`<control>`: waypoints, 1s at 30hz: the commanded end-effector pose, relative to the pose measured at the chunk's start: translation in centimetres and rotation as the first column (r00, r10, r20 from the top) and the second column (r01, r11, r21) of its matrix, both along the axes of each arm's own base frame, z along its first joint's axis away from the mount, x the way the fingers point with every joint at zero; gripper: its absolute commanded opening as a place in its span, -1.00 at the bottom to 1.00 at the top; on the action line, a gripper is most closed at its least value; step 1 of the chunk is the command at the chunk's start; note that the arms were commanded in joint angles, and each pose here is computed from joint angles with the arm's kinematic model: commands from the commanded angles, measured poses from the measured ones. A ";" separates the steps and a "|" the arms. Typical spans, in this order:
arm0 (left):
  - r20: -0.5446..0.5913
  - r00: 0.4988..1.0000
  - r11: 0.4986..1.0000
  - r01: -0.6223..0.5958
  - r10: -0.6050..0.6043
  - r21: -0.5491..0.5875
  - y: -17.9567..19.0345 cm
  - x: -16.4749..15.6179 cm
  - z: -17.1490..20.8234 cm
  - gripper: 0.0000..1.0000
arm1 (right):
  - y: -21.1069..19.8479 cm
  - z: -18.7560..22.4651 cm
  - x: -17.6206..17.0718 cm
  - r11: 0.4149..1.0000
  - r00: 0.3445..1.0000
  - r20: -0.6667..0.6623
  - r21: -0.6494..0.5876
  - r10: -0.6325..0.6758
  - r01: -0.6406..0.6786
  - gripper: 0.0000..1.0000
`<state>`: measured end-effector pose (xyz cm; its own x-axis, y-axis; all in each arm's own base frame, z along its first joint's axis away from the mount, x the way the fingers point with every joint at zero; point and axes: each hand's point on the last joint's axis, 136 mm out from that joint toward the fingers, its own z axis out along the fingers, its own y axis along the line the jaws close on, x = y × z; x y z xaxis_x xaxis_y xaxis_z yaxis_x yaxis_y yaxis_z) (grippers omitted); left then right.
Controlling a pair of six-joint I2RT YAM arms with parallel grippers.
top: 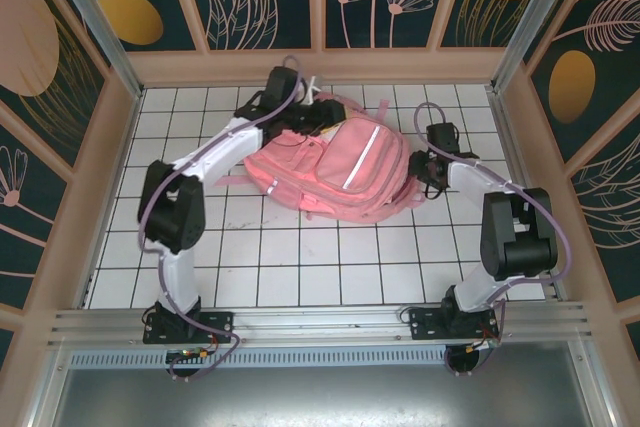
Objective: Pack the student bag
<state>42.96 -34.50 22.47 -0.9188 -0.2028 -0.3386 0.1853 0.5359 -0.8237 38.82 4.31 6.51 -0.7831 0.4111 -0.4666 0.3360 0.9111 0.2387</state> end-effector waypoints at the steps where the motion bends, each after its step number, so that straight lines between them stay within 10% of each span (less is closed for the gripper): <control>1: 0.038 0.992 0.991 -0.125 0.123 0.055 4.0 -1.1 0.6 -0.04 | -1.5 1.3 0.8 0.997 0.998 0.014 -0.043 -0.062 0.062 0.38; 11: -0.118 0.932 0.930 -0.320 0.344 0.183 10.9 -8.0 -7.1 -0.09 | 1.5 8.4 0.6 0.999 0.979 0.202 -0.043 -0.004 0.013 0.98; 22: -0.311 0.885 0.936 -0.309 0.347 0.166 11.6 -12.3 -13.5 -0.28 | 10.0 12.1 -1.9 0.983 0.940 0.288 -0.045 0.182 -0.177 0.97; 30: -0.359 0.883 0.953 -0.279 0.302 0.117 10.3 -12.3 -15.5 0.07 | 16.5 13.1 -4.0 0.946 0.885 0.349 -0.013 0.308 -0.324 0.98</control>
<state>30.44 -23.11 7.30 -0.8736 -0.4857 -0.0320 -0.3106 0.6068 -0.7317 34.72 19.27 17.59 -0.7123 0.1707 -0.6808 -0.0474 0.9561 0.2893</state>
